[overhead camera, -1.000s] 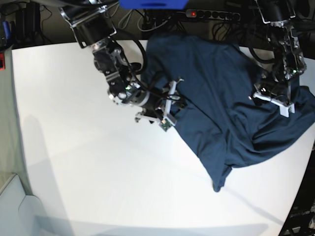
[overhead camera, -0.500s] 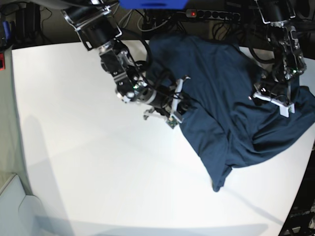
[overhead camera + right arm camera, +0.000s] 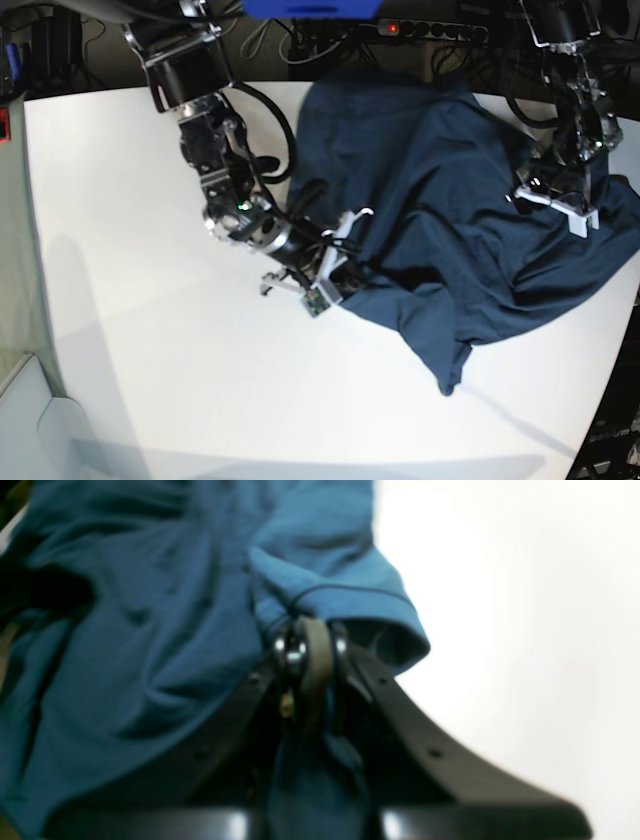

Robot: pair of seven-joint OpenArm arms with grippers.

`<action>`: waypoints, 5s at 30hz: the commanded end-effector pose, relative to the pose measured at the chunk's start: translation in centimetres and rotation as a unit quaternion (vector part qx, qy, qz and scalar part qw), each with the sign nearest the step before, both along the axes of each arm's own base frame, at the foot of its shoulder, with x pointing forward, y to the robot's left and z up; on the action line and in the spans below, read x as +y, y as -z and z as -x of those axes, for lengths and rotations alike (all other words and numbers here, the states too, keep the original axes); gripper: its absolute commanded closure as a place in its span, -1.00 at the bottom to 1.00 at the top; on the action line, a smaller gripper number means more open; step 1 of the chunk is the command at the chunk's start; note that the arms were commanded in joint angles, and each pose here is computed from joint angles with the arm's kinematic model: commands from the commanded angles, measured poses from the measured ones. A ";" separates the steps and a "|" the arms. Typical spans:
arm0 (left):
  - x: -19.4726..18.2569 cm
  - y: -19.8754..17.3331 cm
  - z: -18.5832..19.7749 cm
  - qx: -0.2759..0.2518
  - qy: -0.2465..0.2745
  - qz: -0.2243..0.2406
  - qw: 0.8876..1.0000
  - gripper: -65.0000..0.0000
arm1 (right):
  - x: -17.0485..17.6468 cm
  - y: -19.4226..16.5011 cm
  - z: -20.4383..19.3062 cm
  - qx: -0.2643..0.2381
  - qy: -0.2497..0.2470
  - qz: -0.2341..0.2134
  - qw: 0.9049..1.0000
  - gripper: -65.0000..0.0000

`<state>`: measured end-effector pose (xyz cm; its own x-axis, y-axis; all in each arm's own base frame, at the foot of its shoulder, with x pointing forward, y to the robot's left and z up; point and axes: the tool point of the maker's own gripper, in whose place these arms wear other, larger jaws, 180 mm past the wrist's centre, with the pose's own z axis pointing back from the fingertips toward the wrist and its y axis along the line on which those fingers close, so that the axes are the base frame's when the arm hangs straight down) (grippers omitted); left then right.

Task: Layout the t-shirt on the table in an organized manner, then fold the t-shirt properly
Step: 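Regrasp the shirt with the right gripper and pull it outward, then hold the shirt with both grippers and drag it to straighten, then pull the hem corner with the right gripper away from the left gripper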

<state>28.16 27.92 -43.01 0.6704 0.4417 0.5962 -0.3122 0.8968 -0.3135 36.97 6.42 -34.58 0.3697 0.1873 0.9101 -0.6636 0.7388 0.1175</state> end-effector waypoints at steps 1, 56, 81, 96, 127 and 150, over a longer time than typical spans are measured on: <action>0.5 0.1 0.6 0.014 0.004 -0.009 1.000 0.63 | -0.3 -2.1 -1.3 -0.027 0.011 -0.019 0.999 1.00; -8.5 -3.6 -5.5 -0.056 0.101 -0.026 0.993 0.63 | -10.9 1.8 9.8 0.029 -0.047 0.214 0.975 0.32; -5.7 -0.3 -1.4 0.009 0.102 -0.054 0.993 0.63 | 1.9 1.3 -1.9 0.036 -0.022 0.028 0.999 -0.19; -5.3 -0.1 -1.3 0.013 0.104 -0.059 0.993 0.63 | -2.0 4.6 -3.4 0.042 0.051 0.032 0.997 0.22; -3.9 -0.2 -0.9 0.020 0.105 -0.076 0.991 0.63 | -20.7 3.8 -10.7 0.074 0.290 -0.017 0.954 1.00; -2.8 -1.5 -1.9 0.006 0.107 -0.093 0.990 0.63 | -15.4 0.7 -6.6 -0.012 0.171 0.070 0.983 0.04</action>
